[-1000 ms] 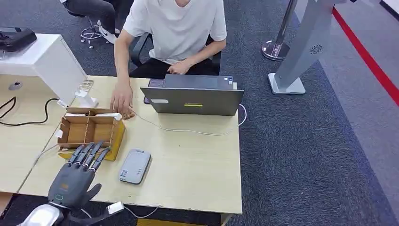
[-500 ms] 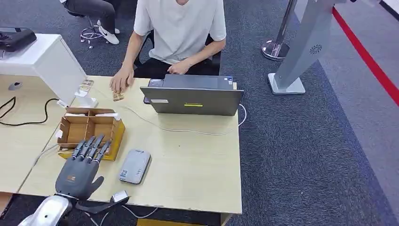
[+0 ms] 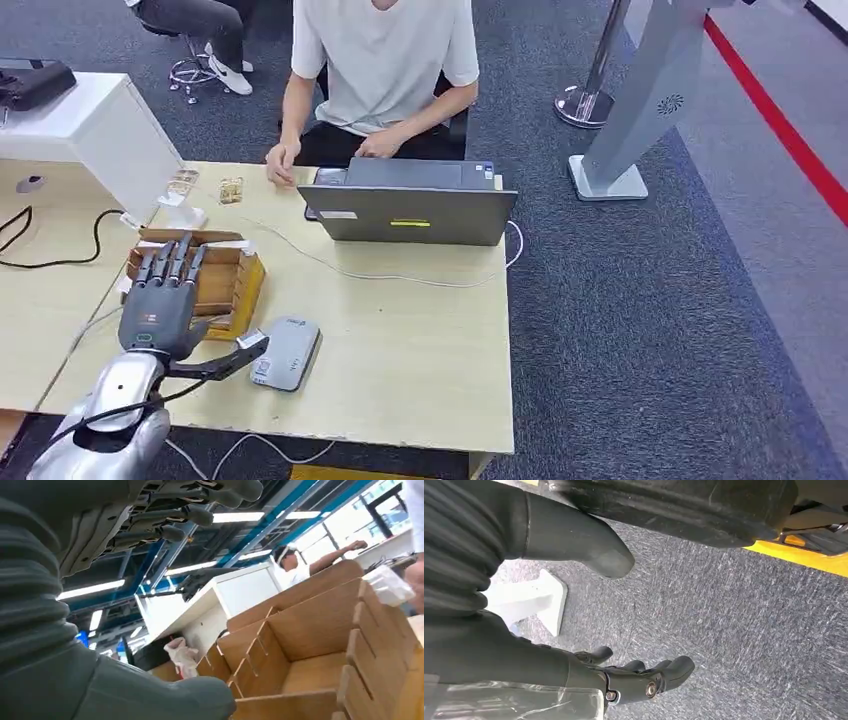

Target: Pass the card to the sensor for recognition and then transmit it.

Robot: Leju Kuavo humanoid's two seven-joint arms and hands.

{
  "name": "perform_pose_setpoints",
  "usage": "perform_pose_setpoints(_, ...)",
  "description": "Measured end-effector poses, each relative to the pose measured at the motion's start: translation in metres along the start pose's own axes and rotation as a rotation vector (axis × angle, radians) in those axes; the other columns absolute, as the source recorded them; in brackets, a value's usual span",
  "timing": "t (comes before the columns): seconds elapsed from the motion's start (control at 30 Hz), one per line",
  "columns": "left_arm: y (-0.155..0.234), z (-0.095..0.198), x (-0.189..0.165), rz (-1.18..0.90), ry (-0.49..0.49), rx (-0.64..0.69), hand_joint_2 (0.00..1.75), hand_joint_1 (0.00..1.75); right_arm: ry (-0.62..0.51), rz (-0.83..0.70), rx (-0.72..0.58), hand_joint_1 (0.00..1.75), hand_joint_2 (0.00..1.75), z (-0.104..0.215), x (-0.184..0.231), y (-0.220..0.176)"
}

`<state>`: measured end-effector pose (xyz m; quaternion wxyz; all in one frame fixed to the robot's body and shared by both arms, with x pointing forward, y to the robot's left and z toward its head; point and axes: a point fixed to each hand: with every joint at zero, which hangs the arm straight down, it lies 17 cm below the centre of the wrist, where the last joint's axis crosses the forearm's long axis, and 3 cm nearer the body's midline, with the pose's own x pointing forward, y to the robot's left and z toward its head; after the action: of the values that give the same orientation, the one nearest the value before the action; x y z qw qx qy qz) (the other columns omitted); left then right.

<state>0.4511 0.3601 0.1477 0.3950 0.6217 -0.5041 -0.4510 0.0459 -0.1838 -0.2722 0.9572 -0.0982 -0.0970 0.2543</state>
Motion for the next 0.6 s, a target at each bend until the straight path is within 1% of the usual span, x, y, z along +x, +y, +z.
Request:
perform_pose_setpoints(0.27,-0.014,0.001,-0.001,0.01,0.022,-0.036,1.75,0.0,0.0,0.015,-0.001,0.0,1.75,0.0,0.0,0.0)
perform_pose_setpoints(0.47,-0.022,0.003,0.004,0.014,0.003,-0.066,1.75,0.0,-0.008,0.01,0.037,0.0,1.75,-0.003,-0.005,-0.004)
perform_pose_setpoints(0.6,-0.025,0.005,0.008,0.02,-0.001,-0.083,1.75,0.0,0.013,0.004,0.013,0.0,1.75,-0.004,-0.005,-0.009)
